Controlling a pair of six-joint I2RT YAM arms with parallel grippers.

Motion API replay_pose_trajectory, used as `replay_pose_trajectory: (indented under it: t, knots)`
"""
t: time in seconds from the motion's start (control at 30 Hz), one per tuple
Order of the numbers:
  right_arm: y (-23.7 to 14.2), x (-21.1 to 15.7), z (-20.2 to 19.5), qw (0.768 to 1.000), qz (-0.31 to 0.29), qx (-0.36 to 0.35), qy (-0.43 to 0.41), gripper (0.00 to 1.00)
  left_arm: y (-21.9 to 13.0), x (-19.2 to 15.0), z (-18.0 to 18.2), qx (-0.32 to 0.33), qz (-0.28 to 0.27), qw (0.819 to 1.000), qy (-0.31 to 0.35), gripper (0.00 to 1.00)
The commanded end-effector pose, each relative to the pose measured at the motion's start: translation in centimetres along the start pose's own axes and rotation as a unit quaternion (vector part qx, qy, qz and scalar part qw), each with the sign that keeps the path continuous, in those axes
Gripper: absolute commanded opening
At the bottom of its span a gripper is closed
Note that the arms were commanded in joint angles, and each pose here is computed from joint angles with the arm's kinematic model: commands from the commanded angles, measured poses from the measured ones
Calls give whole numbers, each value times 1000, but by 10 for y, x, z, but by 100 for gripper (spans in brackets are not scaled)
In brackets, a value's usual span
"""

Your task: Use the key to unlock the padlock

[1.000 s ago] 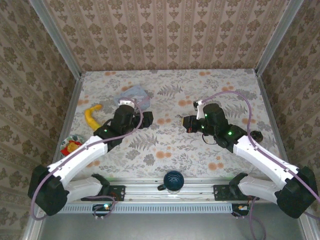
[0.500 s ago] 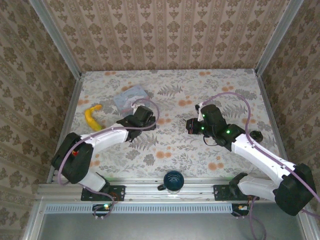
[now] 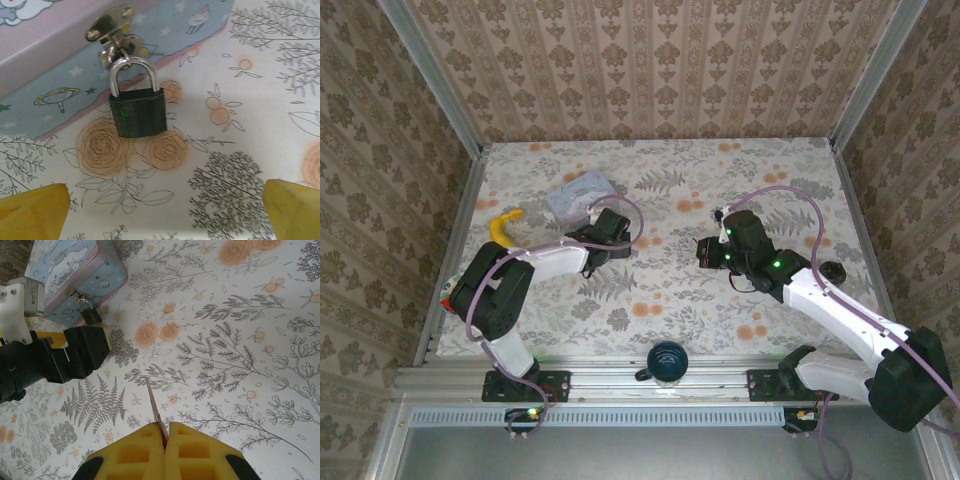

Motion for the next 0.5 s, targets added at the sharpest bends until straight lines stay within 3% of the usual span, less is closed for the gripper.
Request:
replay_pose_trajectory:
  t: [0.0, 0.47]
  knots:
    - [-2, 3, -2, 1000, -15, -4, 4, 0, 6, 11, 7, 11, -8, 1000, -3, 100]
    - [6, 9, 1, 1000, -10, -12, 8, 0, 20, 7, 46, 44, 34, 998, -31, 100]
Point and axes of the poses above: each hand's point on the last joint's axis, 136 mm out from that joint toward the fingers, its own y axis out along the fingers, its own z axis along the line the jaws close on, x = y × z, the point moved 10 cm from there along -y, back along the fingers, and after that the axes turned 15 degrees about y, right-handed, at the moved point
